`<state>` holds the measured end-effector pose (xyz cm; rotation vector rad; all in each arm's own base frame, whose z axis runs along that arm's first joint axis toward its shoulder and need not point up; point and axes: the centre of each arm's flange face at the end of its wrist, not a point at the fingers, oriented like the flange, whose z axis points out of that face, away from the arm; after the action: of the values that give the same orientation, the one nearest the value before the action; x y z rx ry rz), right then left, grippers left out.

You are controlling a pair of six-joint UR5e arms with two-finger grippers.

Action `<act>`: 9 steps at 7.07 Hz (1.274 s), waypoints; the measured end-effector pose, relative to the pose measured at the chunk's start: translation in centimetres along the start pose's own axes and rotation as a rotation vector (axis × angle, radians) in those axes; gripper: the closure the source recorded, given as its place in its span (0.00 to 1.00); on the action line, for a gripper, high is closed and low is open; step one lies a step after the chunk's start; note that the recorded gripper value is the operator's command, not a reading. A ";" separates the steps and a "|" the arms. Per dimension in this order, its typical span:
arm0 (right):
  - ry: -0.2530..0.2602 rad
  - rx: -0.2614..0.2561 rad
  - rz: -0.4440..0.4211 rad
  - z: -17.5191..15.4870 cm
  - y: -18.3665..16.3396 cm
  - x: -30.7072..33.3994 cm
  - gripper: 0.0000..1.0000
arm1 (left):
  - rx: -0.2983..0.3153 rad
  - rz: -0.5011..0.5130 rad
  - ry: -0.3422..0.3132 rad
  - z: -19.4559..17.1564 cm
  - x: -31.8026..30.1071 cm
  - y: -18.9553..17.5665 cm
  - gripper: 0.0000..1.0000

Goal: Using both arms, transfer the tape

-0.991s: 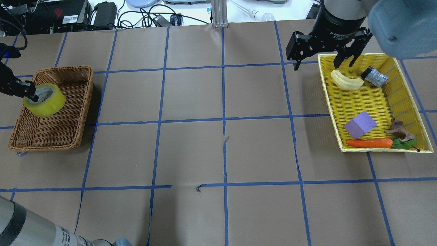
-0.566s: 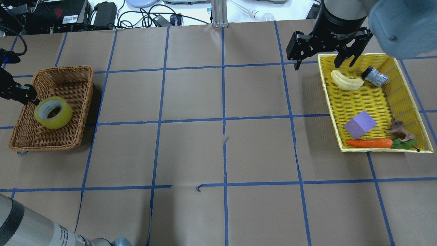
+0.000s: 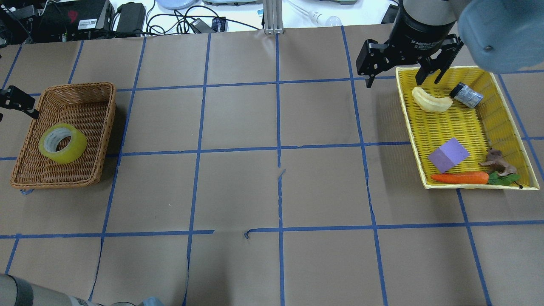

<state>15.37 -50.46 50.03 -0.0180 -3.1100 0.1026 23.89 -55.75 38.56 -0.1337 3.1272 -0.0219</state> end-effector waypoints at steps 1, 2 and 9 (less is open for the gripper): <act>0.000 0.000 0.000 0.0 0.0 0.0 0.00 | 0.001 -0.028 -0.001 -3.7 3.5 1.3 0.00; -0.001 -0.001 0.000 0.0 0.0 0.0 0.00 | 0.007 -0.016 0.000 -6.6 8.9 2.2 0.00; -0.001 -0.001 0.000 0.0 0.0 0.0 0.00 | 0.010 0.045 0.010 -8.6 35.0 6.7 0.00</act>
<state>15.38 -50.46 50.01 -0.0181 -3.1110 0.1012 -11.62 -51.98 46.70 -0.0635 3.1388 -0.0381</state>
